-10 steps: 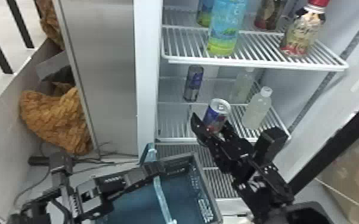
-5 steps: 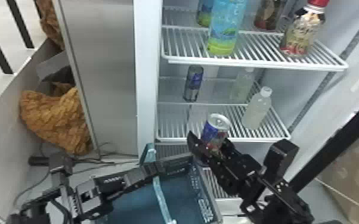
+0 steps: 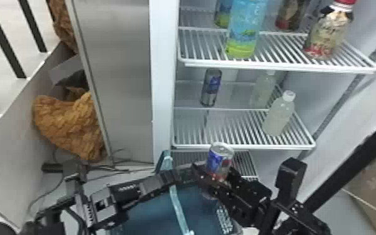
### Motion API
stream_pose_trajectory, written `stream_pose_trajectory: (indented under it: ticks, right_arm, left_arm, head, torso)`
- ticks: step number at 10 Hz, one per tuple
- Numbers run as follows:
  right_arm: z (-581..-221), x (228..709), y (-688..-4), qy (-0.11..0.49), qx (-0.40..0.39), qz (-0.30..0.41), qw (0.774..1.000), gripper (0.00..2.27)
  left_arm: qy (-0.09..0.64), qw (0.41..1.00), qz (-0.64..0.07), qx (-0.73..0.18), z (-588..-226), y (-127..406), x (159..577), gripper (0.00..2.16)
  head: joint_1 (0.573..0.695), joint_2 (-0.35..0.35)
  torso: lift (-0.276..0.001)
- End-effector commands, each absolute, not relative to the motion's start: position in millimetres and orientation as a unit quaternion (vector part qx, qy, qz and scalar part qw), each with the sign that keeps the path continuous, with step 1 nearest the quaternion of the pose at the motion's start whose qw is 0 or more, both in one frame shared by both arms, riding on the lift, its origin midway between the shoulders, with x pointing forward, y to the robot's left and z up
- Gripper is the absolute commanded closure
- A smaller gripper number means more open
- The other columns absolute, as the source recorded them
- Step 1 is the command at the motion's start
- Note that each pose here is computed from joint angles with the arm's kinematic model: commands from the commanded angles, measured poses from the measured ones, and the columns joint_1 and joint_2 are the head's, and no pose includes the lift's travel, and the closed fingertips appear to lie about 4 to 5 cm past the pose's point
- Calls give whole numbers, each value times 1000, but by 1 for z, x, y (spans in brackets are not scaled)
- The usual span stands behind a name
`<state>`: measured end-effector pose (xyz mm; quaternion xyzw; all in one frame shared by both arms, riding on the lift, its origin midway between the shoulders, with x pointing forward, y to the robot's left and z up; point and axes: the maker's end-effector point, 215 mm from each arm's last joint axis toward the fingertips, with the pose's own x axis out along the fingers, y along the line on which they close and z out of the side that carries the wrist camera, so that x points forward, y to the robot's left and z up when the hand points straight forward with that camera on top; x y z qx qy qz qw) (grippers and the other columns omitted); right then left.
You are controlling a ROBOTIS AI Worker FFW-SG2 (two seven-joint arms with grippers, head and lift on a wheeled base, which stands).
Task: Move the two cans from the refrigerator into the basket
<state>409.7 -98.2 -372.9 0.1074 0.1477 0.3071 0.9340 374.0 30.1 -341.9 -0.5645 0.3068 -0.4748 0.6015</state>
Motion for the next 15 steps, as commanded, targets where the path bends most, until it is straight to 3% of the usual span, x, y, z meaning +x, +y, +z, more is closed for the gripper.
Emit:
stream_pose_trajectory:
  ticks: [1, 5, 6, 8, 11, 15]
  right_arm:
    - [-387, 406, -86, 169, 116, 322, 924, 1274]
    - [-419, 386, -43, 232, 131, 375, 888, 1242]
    - [-423, 381, -34, 243, 133, 386, 880, 1121]
    - [-428, 377, -29, 253, 141, 393, 873, 567]
    - [-424, 385, -41, 241, 132, 382, 883, 196]
    - [-383, 422, -100, 166, 103, 323, 926, 179]
  left_arm:
    - [307, 601, -475, -565, -342, 30, 374, 1210]
    - [306, 602, -473, -566, -342, 31, 374, 1210]
    - [306, 601, -473, -567, -342, 31, 374, 1210]
    - [306, 601, -472, -567, -343, 31, 374, 1210]
    - [305, 602, -472, -567, -343, 32, 374, 1210]
    - [306, 601, -470, -569, -344, 33, 373, 1210]
  head:
    - [695, -104]
    - [695, -48]
    - [695, -32]
    - [695, -2]
    - [695, 0]
    - [695, -59]
  torso:
    - [-219]
    - [-219]
    - [-219]
    - [-219]
    - [-219]
    - [-219]
